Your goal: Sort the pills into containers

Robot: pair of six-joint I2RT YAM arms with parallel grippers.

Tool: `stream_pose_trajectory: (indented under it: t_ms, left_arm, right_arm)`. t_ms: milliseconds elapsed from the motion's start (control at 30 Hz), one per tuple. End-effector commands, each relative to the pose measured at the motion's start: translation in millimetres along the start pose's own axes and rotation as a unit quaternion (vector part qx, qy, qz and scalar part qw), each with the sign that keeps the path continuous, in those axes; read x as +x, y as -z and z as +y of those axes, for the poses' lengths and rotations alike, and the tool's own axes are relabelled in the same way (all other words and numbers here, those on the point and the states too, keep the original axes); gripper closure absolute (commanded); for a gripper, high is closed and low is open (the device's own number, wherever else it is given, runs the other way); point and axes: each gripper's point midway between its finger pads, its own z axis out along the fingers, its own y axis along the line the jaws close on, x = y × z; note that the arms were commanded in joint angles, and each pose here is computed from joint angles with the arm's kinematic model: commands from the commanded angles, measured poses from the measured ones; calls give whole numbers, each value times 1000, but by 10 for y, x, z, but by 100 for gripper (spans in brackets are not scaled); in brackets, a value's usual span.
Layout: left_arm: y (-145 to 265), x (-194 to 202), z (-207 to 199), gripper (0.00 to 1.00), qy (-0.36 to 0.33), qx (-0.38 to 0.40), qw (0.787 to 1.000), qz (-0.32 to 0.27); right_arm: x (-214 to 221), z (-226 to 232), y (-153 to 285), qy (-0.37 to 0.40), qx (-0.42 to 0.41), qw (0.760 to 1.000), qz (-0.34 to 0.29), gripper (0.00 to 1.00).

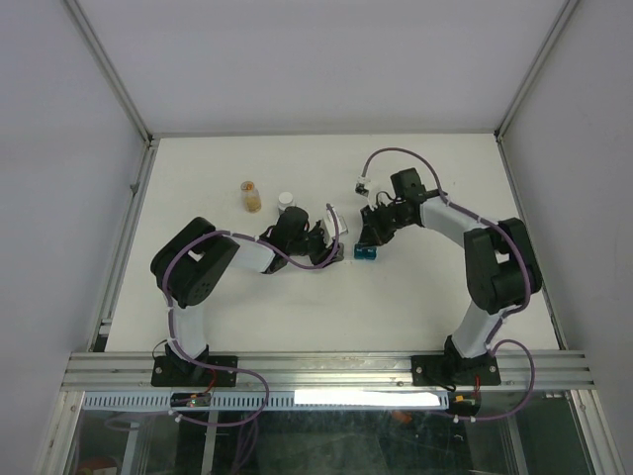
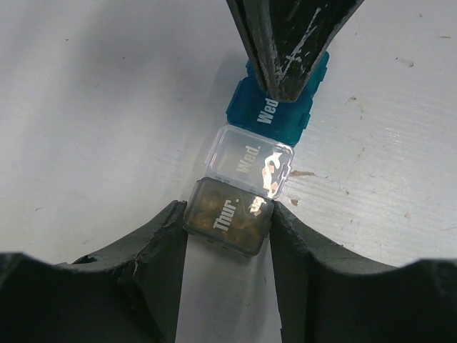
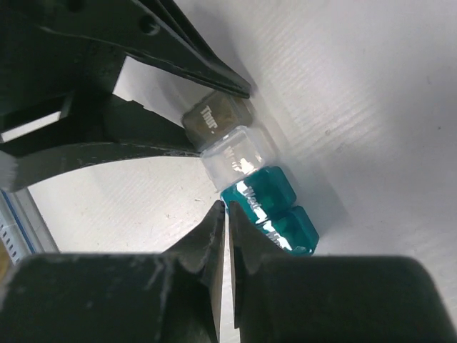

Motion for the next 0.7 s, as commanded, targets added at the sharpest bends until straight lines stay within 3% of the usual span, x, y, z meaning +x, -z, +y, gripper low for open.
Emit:
stream_pose_trajectory:
  t_ms: [0,133,333,567,667]
  left_arm:
    - [-48,94,-92,56,2,20,1000,18]
    - [-54,101,-99,56,2,22,1000,20]
    - [-61,121,-114,57,3,27,999,22]
    - [-61,95,-121,56,4,30,999,21]
    - [-63,93,-118,56,4,30,999,22]
  right_arm:
    - [-204,125,97,62,24,997,-25,93]
    - [-119,63,23,55,36,998,-7,94]
    - [328,-354,-168,-1,101,991,86,100]
    - [-128,125,51,54,22,998,1,98]
    - [-388,288,256,98,26,994,-51,97]
